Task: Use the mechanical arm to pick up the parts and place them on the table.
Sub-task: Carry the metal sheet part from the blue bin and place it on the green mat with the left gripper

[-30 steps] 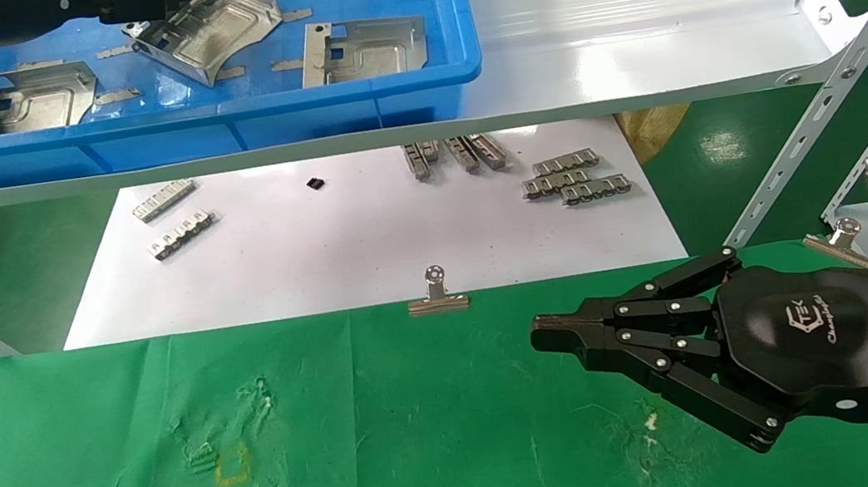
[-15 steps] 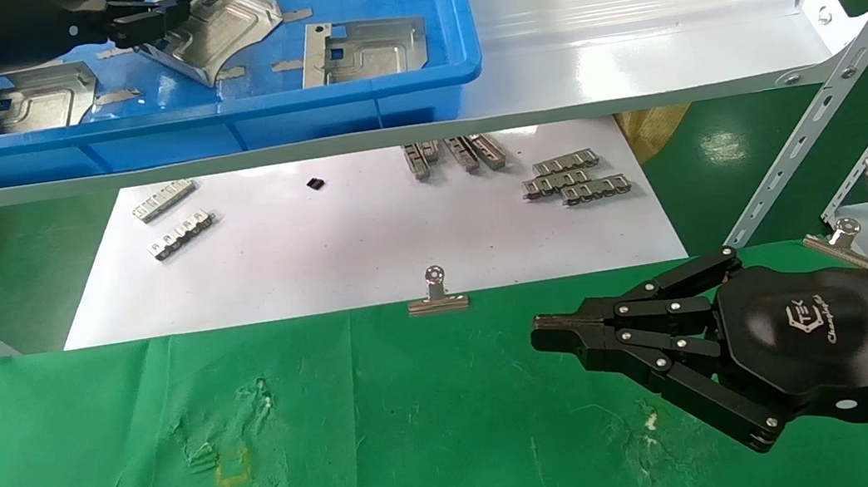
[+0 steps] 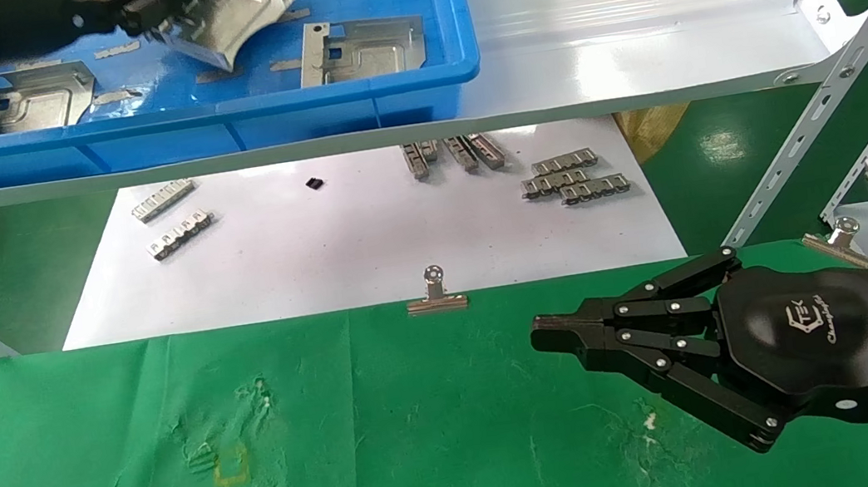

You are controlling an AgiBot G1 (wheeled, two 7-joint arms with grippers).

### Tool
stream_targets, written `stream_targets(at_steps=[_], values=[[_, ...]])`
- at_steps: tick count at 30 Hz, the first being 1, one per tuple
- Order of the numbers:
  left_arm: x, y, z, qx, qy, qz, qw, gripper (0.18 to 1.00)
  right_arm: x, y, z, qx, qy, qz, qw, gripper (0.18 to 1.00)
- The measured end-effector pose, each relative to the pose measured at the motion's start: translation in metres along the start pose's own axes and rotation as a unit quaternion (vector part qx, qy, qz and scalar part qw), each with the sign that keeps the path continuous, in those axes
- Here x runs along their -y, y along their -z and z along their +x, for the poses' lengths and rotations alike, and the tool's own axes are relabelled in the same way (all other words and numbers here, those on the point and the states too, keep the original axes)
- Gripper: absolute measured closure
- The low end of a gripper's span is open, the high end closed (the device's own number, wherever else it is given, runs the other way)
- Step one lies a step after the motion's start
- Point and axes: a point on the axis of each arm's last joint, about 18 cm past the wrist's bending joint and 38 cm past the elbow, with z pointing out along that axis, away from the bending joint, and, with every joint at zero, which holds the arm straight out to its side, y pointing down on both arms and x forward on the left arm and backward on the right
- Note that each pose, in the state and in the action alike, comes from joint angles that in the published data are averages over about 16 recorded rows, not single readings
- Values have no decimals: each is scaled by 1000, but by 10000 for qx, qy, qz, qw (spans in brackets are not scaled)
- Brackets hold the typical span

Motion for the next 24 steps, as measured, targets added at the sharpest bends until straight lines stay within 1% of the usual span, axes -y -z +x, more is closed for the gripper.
stream_targets(at_steps=[3, 7, 12, 16, 18, 22, 24], values=[[8, 6, 5, -236, -48, 158, 9996, 890, 0, 0, 0, 0, 0, 0, 10000, 986], [17, 17, 15, -667, -163, 368, 9970, 904, 0, 0, 0, 0, 0, 0, 10000, 977], [18, 36, 34, -1371, -387, 604, 9879, 911, 0, 0, 0, 0, 0, 0, 10000, 955], [9, 52, 46, -1856, -602, 748, 9779, 912, 0, 0, 0, 0, 0, 0, 10000, 927], [1, 60, 51, -2048, -735, 796, 9728, 912, 0, 0, 0, 0, 0, 0, 10000, 899], [-19, 77, 57, -2295, -1083, 880, 9633, 912, 0, 0, 0, 0, 0, 0, 10000, 848], [-32, 86, 59, -2354, -1263, 905, 9594, 912, 0, 0, 0, 0, 0, 0, 10000, 809]])
